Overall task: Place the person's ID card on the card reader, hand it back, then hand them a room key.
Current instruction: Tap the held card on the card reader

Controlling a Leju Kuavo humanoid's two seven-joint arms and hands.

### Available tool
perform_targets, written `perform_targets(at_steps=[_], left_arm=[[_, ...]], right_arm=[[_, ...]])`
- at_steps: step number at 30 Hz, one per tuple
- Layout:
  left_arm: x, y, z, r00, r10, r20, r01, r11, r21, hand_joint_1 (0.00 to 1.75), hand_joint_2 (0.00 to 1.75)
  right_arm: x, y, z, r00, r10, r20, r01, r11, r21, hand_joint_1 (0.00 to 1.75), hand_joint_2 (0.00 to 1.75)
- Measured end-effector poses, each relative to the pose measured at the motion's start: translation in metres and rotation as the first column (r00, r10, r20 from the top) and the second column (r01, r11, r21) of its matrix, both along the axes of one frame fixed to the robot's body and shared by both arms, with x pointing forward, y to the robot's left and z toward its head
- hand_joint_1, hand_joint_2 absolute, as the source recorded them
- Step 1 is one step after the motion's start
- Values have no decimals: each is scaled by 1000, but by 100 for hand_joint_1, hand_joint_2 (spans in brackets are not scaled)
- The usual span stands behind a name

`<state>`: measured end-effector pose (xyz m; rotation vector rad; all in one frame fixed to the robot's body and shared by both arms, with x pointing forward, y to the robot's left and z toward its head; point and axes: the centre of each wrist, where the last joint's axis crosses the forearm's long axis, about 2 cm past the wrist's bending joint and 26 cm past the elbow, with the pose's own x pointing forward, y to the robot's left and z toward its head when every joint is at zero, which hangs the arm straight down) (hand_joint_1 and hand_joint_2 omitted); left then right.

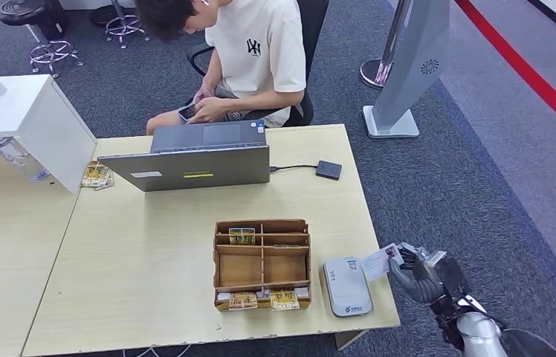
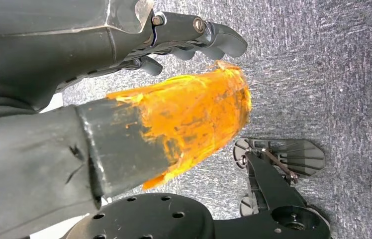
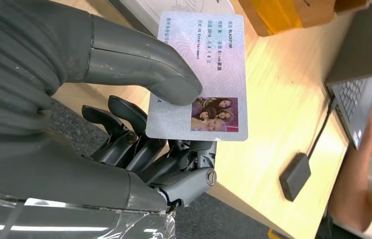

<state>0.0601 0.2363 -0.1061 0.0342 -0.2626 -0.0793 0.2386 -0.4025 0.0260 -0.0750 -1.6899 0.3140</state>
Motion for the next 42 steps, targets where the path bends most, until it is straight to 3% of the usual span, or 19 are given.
perform_targets(at_steps=[16,29,42], left_arm=[[-1,0,0,1000,-7,-13,7,1000,4,0,0],[-6,-3,-1,998,0,-70,0,1000,1,0,0],[-11,-6,-1,995,5,-102,-6,1000,-4,0,0]], right_arm=[[20,42,25,975,221,22,-206,938,-278,175,175],[43,30,26,973,219,-78,-228,835,-501,175,175],[60,24,24,970,207,-128,-243,798,-551,175,175]])
